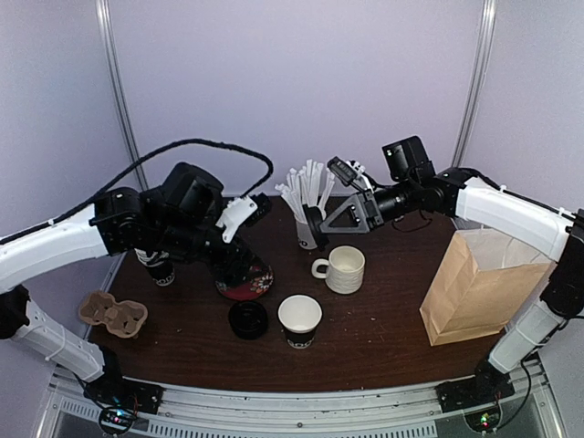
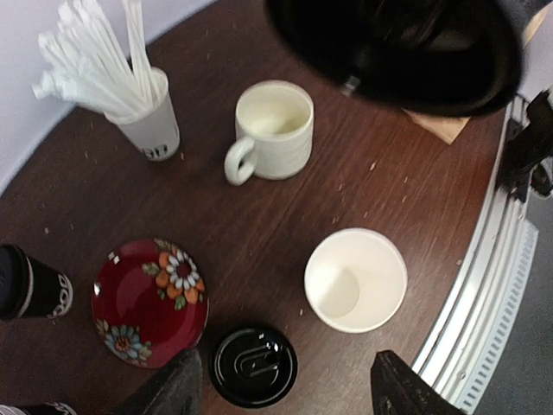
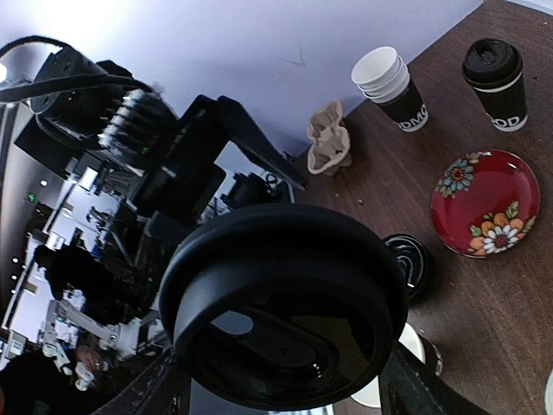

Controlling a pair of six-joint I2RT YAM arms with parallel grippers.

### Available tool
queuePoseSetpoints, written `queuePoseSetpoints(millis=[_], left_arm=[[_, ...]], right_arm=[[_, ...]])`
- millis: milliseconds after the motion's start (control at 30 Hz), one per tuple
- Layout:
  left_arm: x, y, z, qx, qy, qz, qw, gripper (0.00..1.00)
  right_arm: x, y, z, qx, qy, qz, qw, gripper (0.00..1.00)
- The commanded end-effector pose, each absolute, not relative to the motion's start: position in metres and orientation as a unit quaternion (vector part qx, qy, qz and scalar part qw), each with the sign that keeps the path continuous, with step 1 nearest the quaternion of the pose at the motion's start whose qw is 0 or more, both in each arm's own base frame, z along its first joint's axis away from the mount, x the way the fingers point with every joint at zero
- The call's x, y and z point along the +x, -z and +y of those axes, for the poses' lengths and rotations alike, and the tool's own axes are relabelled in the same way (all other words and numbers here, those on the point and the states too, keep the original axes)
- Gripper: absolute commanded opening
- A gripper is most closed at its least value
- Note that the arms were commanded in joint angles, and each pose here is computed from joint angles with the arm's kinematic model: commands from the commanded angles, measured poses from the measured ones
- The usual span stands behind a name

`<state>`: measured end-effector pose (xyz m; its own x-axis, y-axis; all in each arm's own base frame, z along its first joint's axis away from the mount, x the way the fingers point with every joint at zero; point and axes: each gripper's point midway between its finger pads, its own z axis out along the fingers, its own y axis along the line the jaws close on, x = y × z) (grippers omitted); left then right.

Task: Pack the takeout coffee

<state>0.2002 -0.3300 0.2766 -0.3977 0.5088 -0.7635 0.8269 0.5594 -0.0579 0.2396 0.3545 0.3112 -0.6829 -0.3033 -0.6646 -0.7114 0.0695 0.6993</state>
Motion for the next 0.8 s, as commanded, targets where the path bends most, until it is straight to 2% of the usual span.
queuePoseSetpoints(millis=[0,133,267,467,767], left_arm=[[0.189,-0.199,-0.320,0.433,0.196,0.833,0.283,0.71],[0.197,-0.165,-0.313,0.408,0.198,0.850,0.267,0.73],[0.218,-0.159,-0.296,0.359,0.180,0.873,0.276,0.73],[0.249,-0.184,-0.256,0.275,0.128,0.895,0.326,0.73],[0.251,-0.225,-0.220,0.204,0.126,0.884,0.400,0.75]], right_arm=[[0.224,-0.282,0.325,-0.435,-0.475,0.738,0.200,0.71],[0.224,-0.261,0.312,-0.461,-0.410,0.762,0.199,0.71],[0.219,-0.251,0.311,-0.503,-0.346,0.768,0.196,0.71],[0.215,-0.237,0.326,-0.564,-0.259,0.763,0.180,0.72],[0.206,-0.202,0.355,-0.634,-0.167,0.745,0.127,0.72]])
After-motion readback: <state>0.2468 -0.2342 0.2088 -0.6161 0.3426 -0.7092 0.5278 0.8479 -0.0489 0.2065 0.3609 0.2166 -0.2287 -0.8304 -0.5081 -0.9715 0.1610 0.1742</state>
